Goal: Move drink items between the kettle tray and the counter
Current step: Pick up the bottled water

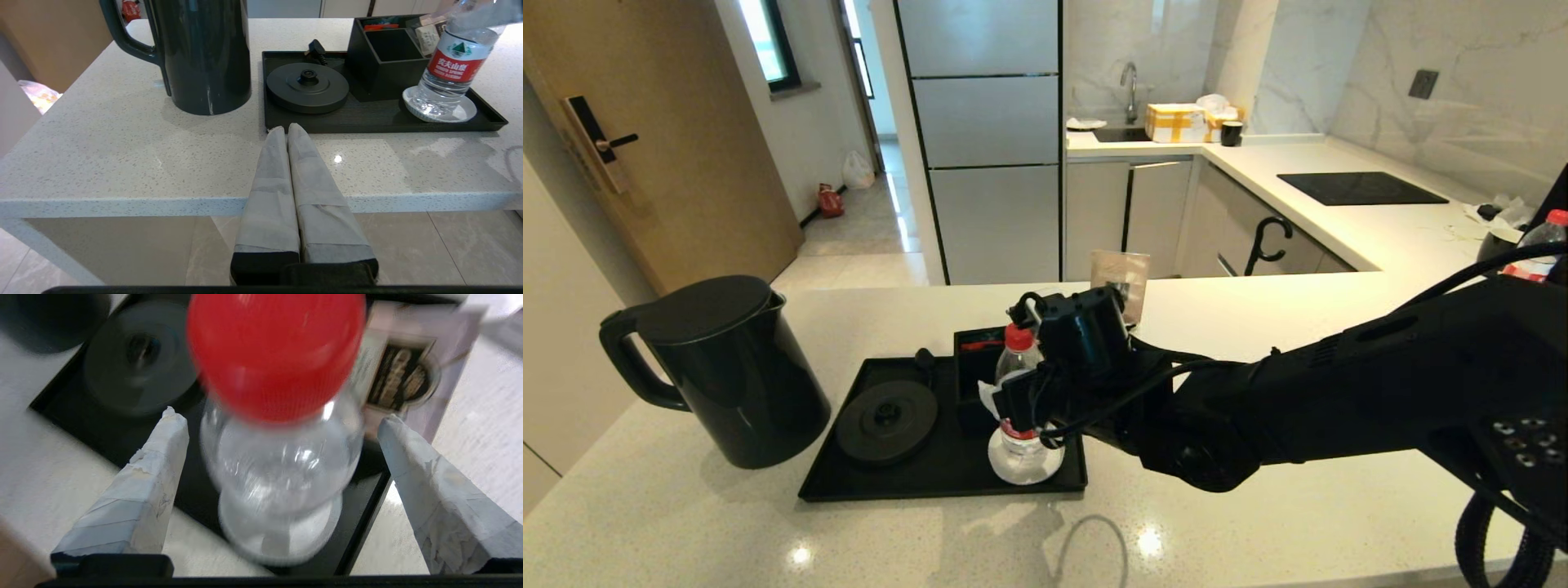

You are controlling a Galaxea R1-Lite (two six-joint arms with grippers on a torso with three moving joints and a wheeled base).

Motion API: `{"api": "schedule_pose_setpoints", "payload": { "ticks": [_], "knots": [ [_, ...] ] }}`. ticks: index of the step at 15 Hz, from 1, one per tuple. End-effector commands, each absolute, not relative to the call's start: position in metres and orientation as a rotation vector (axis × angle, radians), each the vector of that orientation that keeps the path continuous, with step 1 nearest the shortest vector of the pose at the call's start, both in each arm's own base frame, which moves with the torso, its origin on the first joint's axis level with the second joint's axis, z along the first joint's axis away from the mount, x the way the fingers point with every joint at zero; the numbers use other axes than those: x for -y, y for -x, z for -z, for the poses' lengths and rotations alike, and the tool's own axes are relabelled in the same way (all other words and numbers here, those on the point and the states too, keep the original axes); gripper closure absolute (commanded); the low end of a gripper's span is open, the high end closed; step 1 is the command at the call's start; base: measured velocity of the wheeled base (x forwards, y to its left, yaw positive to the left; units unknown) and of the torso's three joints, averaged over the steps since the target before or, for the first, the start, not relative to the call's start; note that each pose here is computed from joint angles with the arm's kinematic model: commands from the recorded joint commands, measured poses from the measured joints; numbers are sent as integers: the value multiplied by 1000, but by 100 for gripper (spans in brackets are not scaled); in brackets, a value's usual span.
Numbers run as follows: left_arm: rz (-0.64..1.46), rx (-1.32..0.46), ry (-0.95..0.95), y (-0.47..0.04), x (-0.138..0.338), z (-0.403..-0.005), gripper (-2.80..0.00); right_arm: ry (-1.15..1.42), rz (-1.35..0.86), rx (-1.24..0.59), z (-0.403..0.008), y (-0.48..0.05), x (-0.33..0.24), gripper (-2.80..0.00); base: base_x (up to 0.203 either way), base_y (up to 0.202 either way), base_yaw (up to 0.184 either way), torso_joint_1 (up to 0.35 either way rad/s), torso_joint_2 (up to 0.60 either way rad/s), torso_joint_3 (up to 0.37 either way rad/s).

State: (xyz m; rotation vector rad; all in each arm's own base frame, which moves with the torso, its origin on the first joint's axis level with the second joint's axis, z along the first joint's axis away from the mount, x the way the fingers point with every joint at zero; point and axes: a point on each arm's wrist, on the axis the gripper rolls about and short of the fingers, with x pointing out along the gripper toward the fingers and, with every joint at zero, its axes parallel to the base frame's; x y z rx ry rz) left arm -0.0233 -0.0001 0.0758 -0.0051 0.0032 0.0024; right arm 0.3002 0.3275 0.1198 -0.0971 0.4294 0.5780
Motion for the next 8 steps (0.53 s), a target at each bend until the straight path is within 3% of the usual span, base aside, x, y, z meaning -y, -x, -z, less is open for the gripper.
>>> {"api": "schedule_pose_setpoints", "payload": {
  "ticks": [1,6,7,8],
  "knots": [
    [-3,-5,5,23,0,-76,0,112,-515,-405,-104,-310,-336,-280,0,0,0,0,0,0],
    [-3,-4,5,23,0,-76,0,120,-502,-396,-99,-314,-339,-280,0,0,0,0,0,0],
    [-3,-5,5,23,0,-76,0,124,-503,-394,-99,-313,-340,0,0,0,0,0,0,0],
    [-3,-5,5,23,0,-76,0,121,-501,-390,-101,-313,-339,0,0,0,0,0,0,0]
  ]
}}
